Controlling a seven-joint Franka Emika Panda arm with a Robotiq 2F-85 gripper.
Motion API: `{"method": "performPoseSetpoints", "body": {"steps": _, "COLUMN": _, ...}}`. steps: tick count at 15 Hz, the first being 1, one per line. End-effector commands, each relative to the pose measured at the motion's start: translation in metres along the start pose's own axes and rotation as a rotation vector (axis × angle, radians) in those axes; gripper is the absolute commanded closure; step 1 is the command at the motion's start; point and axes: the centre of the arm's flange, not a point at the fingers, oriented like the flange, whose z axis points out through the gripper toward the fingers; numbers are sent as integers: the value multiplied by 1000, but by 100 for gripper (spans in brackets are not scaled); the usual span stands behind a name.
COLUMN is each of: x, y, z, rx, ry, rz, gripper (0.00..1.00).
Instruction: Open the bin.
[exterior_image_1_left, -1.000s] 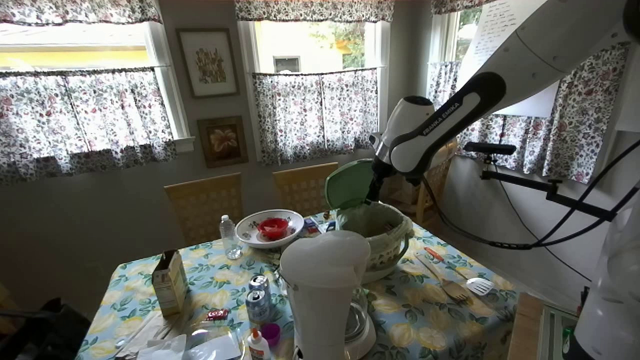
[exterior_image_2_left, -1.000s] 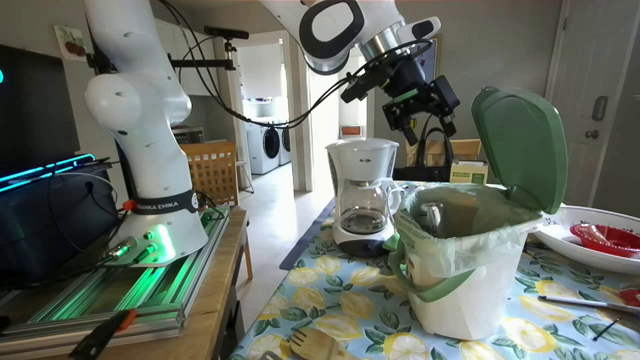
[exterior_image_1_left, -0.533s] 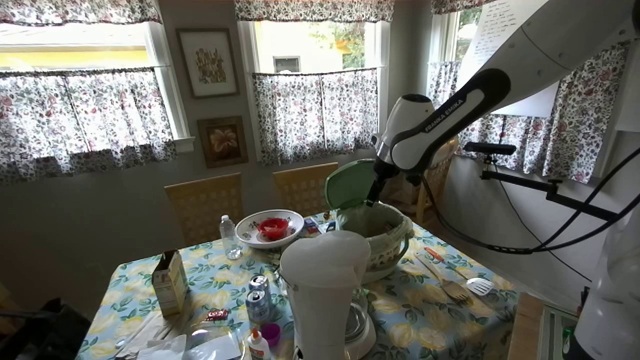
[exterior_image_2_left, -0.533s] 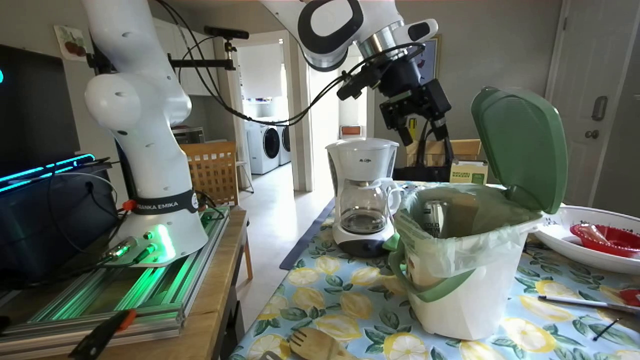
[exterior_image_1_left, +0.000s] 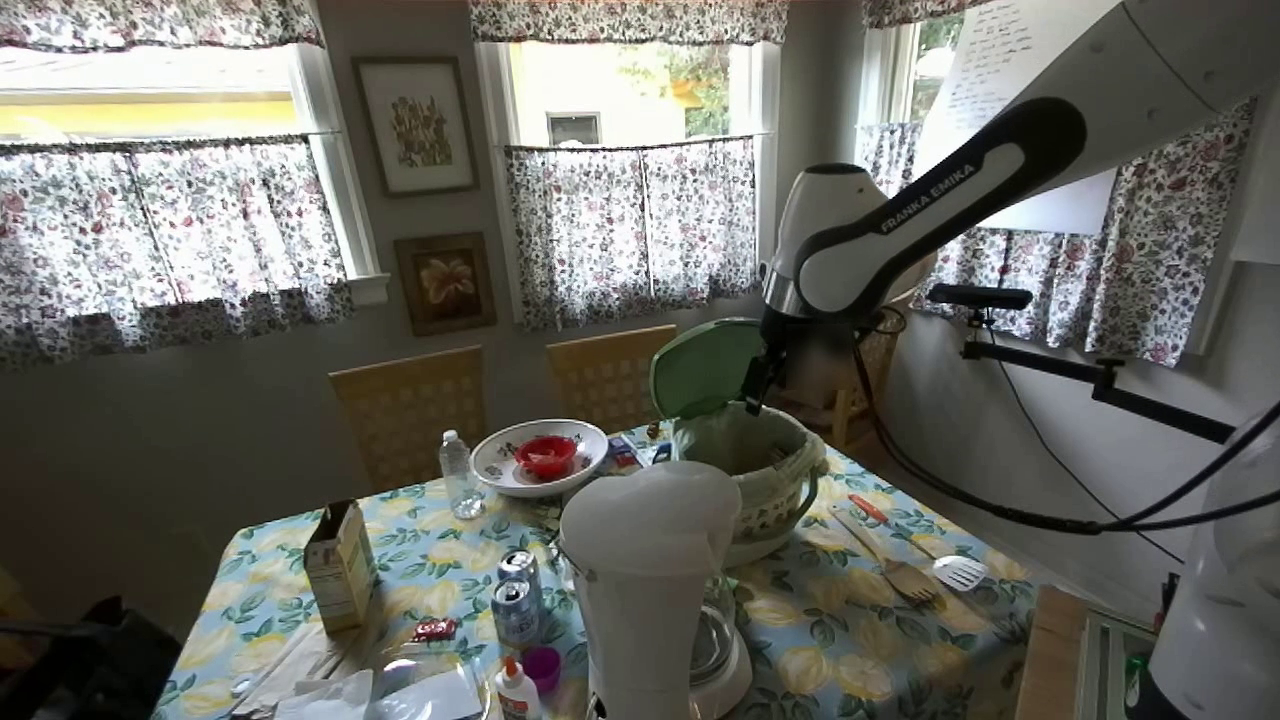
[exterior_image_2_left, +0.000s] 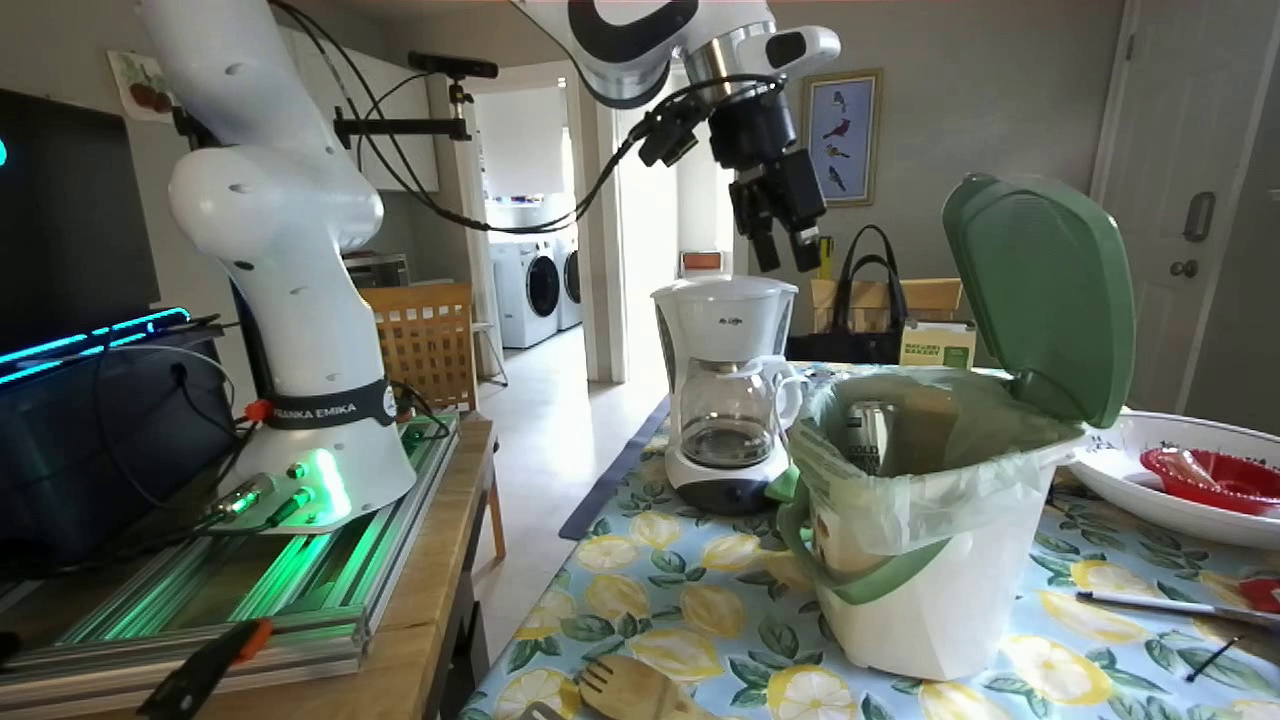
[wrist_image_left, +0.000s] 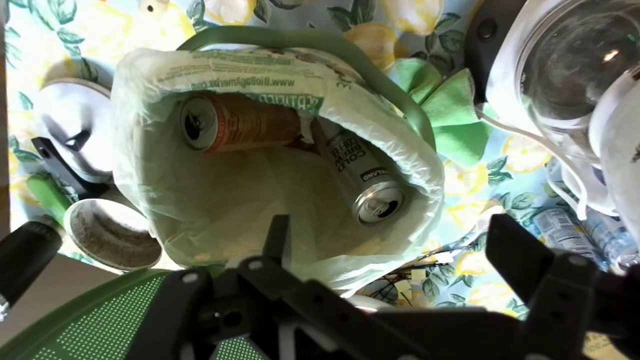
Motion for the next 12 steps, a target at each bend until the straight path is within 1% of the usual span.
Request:
{"method": "performPoseSetpoints", "body": {"steps": 1, "x": -33, "y": -14, "z": -22, "rx": 33, "ry": -4, "rz": 37, "gripper": 0}}
{"method": "performPoseSetpoints", "body": {"steps": 4, "x": -46, "y": -14, "z": -27, "rx": 45, "ry": -11, "rz": 58, "gripper": 0}}
{"method": "performPoseSetpoints", "body": {"steps": 5, "x": -27, "y": -9, "z": -14, "rx": 23, "ry": -12, "rz": 24, "gripper": 0}}
{"method": "performPoseSetpoints", "body": {"steps": 12, "x": -29, "y": -9, "z": -14, "rx": 23, "ry": -14, "rz": 25, "gripper": 0}}
